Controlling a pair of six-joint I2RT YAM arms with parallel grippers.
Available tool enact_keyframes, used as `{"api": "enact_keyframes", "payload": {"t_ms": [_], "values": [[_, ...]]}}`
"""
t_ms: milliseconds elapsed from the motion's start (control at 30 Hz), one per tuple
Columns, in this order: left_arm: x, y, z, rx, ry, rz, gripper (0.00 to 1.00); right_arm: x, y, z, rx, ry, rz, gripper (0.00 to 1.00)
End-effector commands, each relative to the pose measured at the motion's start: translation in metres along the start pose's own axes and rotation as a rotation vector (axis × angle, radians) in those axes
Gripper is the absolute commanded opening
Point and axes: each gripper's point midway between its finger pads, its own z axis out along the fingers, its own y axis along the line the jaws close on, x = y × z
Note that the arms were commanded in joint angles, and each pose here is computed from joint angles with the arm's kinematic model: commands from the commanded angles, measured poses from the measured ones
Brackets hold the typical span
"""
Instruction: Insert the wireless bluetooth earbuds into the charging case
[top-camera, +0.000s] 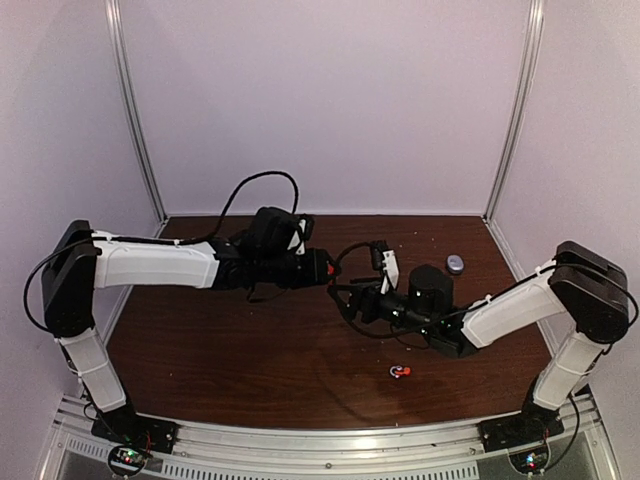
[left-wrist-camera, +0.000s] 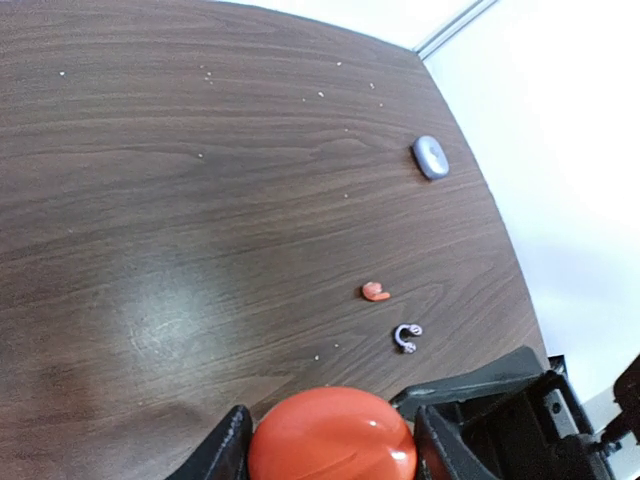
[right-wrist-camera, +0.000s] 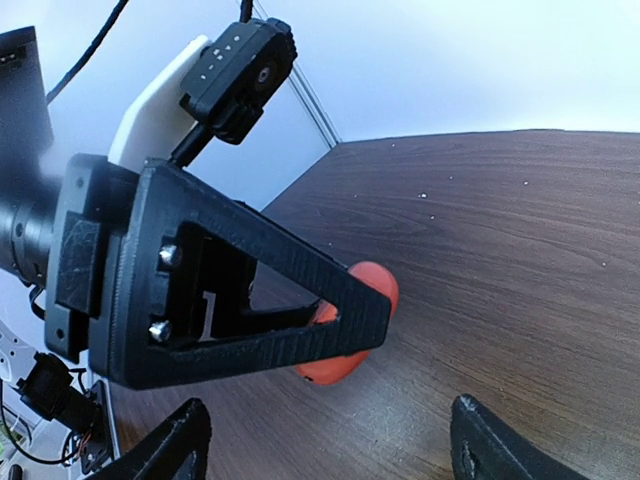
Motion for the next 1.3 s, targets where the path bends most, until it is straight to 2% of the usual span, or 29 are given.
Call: {"api": "enact_keyframes", "payload": {"t_ms": [0, 300, 467, 733, 1033, 1267], "values": [[-0.02, -0.03, -0.012, 0.096, -0.095, -0.07, 0.39, -0.019, 0.004, 0.008, 0.031, -0.106, 0.021, 0.81], [-0.017, -0.036, -0.017, 0.134, -0.122, -0.127, 0.39, -0.027, -0.004, 0.007, 0.14, -0.202, 0.004, 0.69], [-0.021, -0.037, -0.019, 0.135, -0.158, -0.154, 0.39, -0.023, -0.006, 0.013, 0.148, -0.211, 0.009, 0.63], [-0.015, -0.041, -0.019, 0.163, -0.16, -0.168, 0.39, -0.032, -0.004, 0.011, 0.138, -0.266, 0.007, 0.5], [-0.014, -0.045, -0.02, 0.186, -0.173, -0.172, 0.39, -0.029, -0.003, 0.019, 0.118, -0.269, 0.034, 0.39], [-0.012, -0.045, -0.025, 0.197, -0.184, -0.171, 0.44, -0.03, -0.002, 0.015, 0.102, -0.277, 0.047, 0.28]]}}
